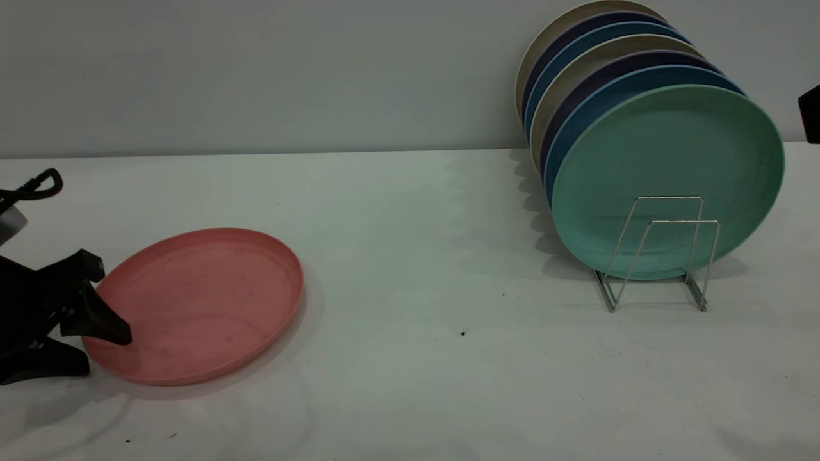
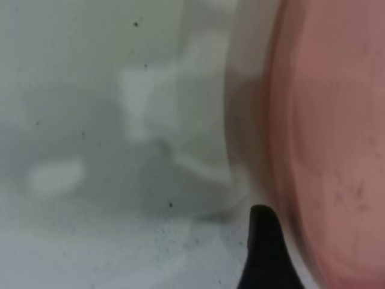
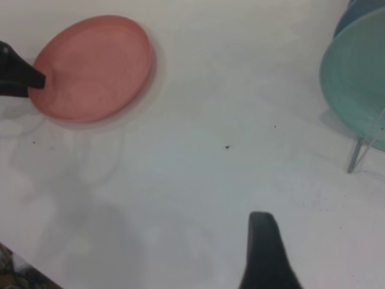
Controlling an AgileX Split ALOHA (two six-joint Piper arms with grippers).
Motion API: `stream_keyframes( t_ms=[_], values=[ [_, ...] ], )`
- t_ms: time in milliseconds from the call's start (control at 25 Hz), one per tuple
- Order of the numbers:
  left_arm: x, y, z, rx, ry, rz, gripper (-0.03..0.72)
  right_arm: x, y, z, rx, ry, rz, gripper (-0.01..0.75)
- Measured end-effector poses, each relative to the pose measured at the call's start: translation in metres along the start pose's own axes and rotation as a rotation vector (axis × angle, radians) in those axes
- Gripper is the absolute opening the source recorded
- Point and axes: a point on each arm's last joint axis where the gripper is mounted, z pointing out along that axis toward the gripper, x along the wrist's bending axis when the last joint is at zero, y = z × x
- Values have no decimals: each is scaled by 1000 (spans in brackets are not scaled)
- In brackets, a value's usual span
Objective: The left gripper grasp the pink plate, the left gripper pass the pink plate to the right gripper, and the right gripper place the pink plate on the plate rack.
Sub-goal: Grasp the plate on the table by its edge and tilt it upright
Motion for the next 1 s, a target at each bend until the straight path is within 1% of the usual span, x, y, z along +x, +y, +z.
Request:
stream_keyframes(
  t_ms=[120,280,360,440,600,800,840,880,1000],
  values=[
    [1,3,6,6,-13,0,509,0,0,0,-1,-3,0,511],
    [-3,8,11,3,-57,4,506,0,0,0,-2,-3,1,511],
    [-4,11,11,-3,-64,9,487,0,0,0,-2,-3,1,511],
    [-4,11,11,-4,-65,7,451,0,0,0,-2,-3,1,511],
    [-4,11,12,-2,-64,9,313,0,1,0,-8,0,12,511],
    [-3,11,12,-3,-63,15,69,0,1,0,-12,0,16,511],
    [-4,11,12,-3,-64,20,39,0,1,0,-12,0,16,511],
    [-4,11,12,-2,-65,31,26,0,1,0,-11,2,17,511],
    [-4,13,12,-9,-65,55,14,2,0,1,-1,23,34,511]
  ],
)
